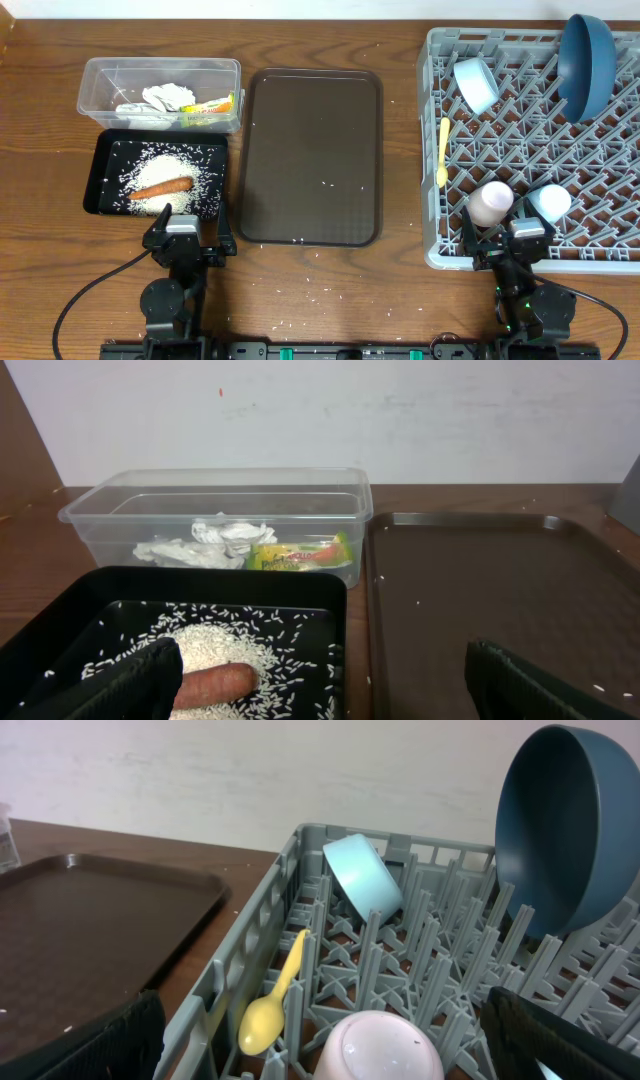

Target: Sort waste into correct bins and load items into the dishwasher rack

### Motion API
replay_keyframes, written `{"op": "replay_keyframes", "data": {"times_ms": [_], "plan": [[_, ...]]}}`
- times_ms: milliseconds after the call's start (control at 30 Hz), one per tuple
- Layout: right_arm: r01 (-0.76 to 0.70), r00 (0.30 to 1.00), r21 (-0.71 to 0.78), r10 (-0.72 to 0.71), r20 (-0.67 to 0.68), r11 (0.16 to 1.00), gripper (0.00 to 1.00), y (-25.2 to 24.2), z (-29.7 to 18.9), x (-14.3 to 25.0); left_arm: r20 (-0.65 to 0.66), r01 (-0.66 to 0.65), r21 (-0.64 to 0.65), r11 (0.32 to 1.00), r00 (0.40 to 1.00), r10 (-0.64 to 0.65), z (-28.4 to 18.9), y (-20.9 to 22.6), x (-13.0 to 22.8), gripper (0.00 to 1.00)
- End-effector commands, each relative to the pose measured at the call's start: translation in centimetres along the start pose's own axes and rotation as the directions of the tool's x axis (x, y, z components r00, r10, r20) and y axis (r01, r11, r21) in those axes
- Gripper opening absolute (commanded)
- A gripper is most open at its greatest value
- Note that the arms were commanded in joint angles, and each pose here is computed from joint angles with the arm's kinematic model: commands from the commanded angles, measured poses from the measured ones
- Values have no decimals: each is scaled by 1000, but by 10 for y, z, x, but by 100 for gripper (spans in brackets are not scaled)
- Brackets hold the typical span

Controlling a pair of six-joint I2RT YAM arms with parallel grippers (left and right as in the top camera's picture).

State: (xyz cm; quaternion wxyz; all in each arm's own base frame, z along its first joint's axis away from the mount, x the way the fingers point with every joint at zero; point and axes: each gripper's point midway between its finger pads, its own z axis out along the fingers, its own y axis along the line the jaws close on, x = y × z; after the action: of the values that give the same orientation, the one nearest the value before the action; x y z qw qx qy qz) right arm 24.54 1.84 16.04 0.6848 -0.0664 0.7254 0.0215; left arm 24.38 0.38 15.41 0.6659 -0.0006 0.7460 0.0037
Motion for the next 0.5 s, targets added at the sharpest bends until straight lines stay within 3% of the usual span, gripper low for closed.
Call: {"op": "replay_keyframes", "data": {"times_ms": [0, 467], "plan": [[-13, 1000, -5, 13, -1, 1000, 99, 1, 0, 1, -32, 9, -4, 1000, 999, -9, 2, 0, 15, 91], [-13, 1000, -5, 13, -1, 1000, 99, 1, 0, 1, -36, 9, -3, 1000, 999, -9, 2, 0, 16, 92]]}}
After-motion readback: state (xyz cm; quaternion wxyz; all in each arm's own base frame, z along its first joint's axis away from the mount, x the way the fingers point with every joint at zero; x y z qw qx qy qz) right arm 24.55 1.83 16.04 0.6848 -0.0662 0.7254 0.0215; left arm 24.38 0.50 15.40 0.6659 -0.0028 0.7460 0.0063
